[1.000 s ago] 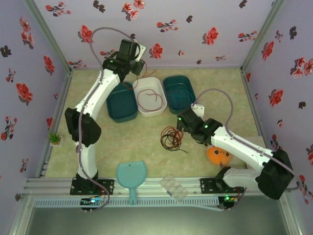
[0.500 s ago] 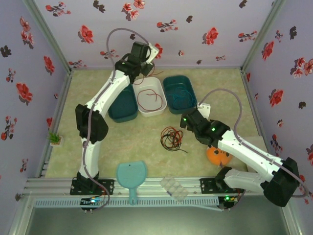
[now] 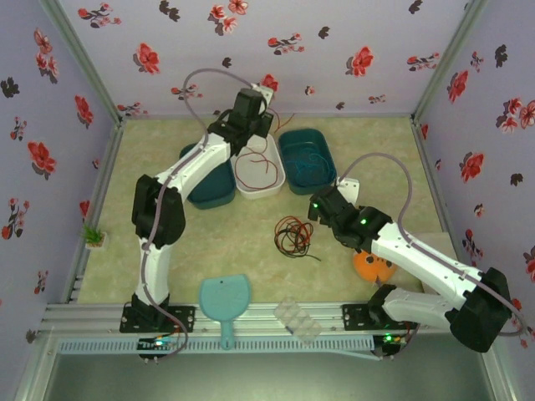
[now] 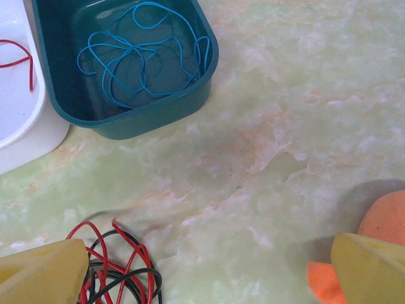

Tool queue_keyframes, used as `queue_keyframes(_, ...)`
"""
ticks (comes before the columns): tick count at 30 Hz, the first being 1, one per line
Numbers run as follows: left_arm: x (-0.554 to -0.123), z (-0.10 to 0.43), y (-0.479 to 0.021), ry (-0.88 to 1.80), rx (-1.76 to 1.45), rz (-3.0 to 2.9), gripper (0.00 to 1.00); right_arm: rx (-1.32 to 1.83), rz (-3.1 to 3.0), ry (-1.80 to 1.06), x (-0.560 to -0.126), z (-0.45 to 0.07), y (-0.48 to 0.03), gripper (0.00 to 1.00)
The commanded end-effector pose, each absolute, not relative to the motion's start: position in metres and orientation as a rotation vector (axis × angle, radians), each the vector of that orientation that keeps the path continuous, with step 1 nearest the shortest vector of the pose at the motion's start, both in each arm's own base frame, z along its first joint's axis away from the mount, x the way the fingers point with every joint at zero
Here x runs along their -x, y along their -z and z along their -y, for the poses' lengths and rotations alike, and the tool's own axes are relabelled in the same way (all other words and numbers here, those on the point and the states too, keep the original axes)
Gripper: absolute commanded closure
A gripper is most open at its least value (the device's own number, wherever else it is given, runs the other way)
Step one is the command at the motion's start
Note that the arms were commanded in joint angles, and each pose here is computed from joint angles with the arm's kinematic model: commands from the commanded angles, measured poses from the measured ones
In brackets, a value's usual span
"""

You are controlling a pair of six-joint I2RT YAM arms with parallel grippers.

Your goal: Untangle the cables

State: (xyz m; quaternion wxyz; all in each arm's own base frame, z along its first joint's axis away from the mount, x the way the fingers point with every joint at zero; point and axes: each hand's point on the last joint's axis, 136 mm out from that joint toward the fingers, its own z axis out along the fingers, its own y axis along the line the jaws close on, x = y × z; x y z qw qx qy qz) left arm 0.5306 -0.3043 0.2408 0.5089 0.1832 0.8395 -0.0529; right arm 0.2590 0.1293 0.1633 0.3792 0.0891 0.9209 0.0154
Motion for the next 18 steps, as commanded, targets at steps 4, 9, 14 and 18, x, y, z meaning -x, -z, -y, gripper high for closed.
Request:
queue_keyframes(4,-0.516,0.288,-0.291,0.361,-0.144,-1.851,1.0,-0.264,-2.354,-0.045,-0.259,-0.127,-0.157,0.01)
queue_keyframes(9,-0.503,0.274,-0.279,0.379,-0.077,-1.835,1.0,-0.267,-2.357,-0.061,-0.258,-0.128,-0.155,0.01)
queue_keyframes(14,-0.495,0.257,-0.258,0.337,-0.019,-1.864,1.0,-0.273,-2.359,-0.077,-0.257,-0.129,-0.153,0.01)
queue_keyframes(18,-0.487,0.245,-0.238,0.286,0.016,-1.906,1.0,-0.272,-2.36,-0.079,-0.256,-0.128,-0.152,0.01)
